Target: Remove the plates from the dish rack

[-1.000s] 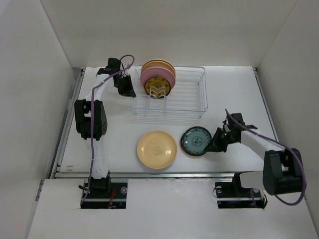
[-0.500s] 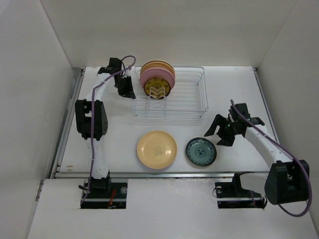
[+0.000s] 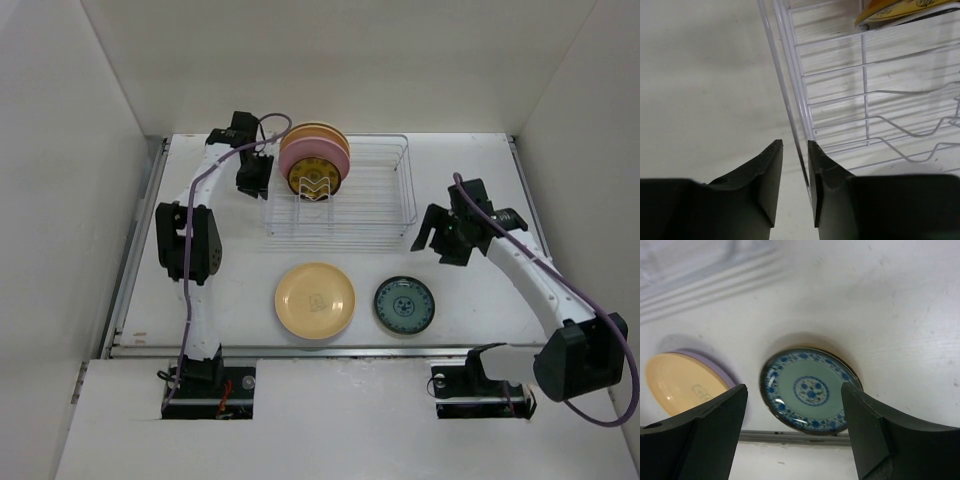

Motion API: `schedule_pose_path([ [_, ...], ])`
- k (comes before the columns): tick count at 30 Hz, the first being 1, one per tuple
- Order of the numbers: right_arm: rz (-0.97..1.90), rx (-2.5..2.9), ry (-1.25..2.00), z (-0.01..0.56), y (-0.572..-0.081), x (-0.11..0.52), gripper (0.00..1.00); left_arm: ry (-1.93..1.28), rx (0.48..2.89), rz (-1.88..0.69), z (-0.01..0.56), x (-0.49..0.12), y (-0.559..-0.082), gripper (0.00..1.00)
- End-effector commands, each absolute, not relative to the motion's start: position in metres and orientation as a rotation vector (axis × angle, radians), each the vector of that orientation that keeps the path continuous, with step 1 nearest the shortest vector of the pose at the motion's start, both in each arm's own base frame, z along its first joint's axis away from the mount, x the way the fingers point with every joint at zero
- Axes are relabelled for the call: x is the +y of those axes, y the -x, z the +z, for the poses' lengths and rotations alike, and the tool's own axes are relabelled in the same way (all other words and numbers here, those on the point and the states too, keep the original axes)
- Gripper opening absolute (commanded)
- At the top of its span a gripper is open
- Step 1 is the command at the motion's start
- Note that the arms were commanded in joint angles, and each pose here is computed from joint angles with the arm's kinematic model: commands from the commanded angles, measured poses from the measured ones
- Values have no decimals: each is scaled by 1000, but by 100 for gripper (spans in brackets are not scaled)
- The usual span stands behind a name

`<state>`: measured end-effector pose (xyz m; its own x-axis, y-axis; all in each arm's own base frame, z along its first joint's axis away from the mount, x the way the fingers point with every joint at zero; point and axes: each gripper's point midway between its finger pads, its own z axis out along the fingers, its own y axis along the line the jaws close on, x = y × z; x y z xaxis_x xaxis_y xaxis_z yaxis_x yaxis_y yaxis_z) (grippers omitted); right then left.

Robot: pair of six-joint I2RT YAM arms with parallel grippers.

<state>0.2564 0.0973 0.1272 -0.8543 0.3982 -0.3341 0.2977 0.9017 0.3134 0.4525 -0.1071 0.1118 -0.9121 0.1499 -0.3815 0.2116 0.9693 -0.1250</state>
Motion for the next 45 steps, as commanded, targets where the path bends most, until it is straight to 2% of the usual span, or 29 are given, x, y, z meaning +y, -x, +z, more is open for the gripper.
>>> schedule_pose_path([
  [1, 386, 2506, -417, 175, -295, 110, 81, -418, 2565, -133, 175, -96, -457, 27],
  [4, 387, 2487, -312, 182, -310, 120, 81, -567, 2449, -150, 194, -108, -472, 28],
  [6, 365, 2519, -258, 175, -319, 125, 81, -773, 2343, -183, 204, -135, -473, 27],
  [8, 365, 2514, -226, 176, -332, 132, 81, -964, 2257, -199, 203, -161, -471, 32],
  [9, 373, 2520, -209, 176, -334, 134, 81, -1073, 2191, -178, 205, -168, -473, 38],
  [11, 426, 2500, -167, 180, -346, 147, 81, -1166, 2138, -212, 198, -186, -474, 42],
  [17, 459, 2511, -115, 174, -357, 160, 81, -1096, 2007, -268, 208, -214, -517, 55],
  [21, 471, 2515, -61, 174, -355, 169, 81, -1015, 2005, -270, 204, -218, -532, 56],
  [25, 469, 2525, -37, 173, -352, 172, 81, -985, 2002, -265, 195, -219, -538, 61],
  [31, 466, 2554, -16, 162, -348, 178, 81, -1002, 2067, -249, 161, -217, -545, 63],
  [38, 472, 2568, 19, 163, -340, 187, 81, -1004, 2133, -297, 134, -220, -541, 53],
  [40, 471, 2580, 30, 162, -336, 189, 81, -978, 2148, -279, 134, -213, -544, 47],
  [41, 471, 2580, 30, 162, -336, 189, 81, -969, 2153, -284, 134, -213, -543, 42],
  [42, 475, 2581, 42, 162, -335, 192, 81, -969, 2153, -284, 134, -213, -543, 25],
  [45, 463, 2580, 38, 164, -333, 189, 81, -905, 2122, -255, 155, -207, -551, 0],
])
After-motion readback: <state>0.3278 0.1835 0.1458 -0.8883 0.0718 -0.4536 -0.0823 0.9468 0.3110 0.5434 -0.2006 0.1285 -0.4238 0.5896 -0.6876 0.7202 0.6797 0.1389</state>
